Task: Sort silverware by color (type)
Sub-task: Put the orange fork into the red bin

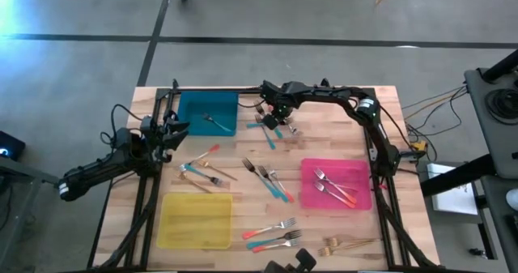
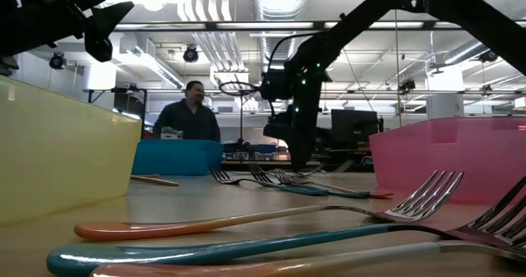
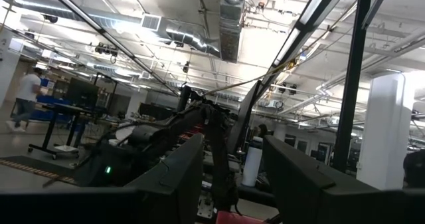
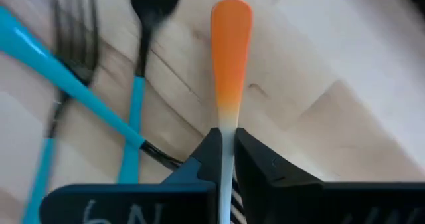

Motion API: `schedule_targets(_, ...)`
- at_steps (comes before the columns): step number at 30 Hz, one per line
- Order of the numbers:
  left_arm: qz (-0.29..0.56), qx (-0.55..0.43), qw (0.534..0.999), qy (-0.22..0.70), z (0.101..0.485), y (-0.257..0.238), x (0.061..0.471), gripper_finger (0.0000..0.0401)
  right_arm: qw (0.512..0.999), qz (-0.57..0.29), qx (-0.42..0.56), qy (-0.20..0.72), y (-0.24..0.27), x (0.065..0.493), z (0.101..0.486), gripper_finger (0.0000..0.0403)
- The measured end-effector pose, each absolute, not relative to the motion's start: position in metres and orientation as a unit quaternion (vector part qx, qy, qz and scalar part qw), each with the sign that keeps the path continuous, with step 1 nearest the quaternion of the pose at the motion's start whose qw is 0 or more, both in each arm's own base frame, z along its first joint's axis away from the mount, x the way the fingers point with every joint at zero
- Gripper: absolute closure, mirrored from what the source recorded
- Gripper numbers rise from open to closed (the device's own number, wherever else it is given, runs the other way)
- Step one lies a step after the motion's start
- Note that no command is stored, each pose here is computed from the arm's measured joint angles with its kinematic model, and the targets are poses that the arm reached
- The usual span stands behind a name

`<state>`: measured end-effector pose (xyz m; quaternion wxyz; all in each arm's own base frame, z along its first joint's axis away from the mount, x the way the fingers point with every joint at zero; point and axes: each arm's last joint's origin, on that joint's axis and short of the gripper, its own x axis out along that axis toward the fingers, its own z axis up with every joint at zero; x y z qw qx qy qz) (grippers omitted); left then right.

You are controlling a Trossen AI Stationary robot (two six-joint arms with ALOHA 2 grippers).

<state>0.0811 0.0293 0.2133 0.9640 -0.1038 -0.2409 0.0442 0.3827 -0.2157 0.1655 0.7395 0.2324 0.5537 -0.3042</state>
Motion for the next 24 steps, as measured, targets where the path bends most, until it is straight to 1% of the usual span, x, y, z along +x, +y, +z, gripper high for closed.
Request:
schedule_targets(3, 0.044, -0.104, 0.964, -0.241, 0.213, 0.029, 0.081, 0.026, 0.753, -0.302, 0.228, 0.539, -0.214, 0.38, 0.184, 0.0387)
schedule_targets(6, 0.044, -0.104, 0.964, -0.241, 0.213, 0.029, 0.081, 0.026, 0.766, -0.281, 0.239, 0.526, -0.209, 0.378, 0.2, 0.0388)
schedule_targets(10, 0.044, -0.104, 0.964, -0.241, 0.213, 0.029, 0.081, 0.026, 0.788, -0.238, 0.246, 0.511, -0.192, 0.376, 0.227, 0.0387)
schedule_targets(15, 0.044, -0.104, 0.964, -0.241, 0.213, 0.029, 0.081, 0.026, 0.806, -0.229, 0.221, 0.5, -0.168, 0.376, 0.252, 0.0387)
schedule_targets(19, 0.044, -0.104, 0.964, -0.241, 0.213, 0.029, 0.081, 0.026, 0.81, -0.225, 0.217, 0.496, -0.163, 0.376, 0.257, 0.0386)
schedule_targets(24, 0.044, -0.104, 0.964, -0.241, 0.213, 0.029, 0.081, 0.026, 0.796, -0.222, 0.215, 0.521, -0.165, 0.381, 0.237, 0.0385)
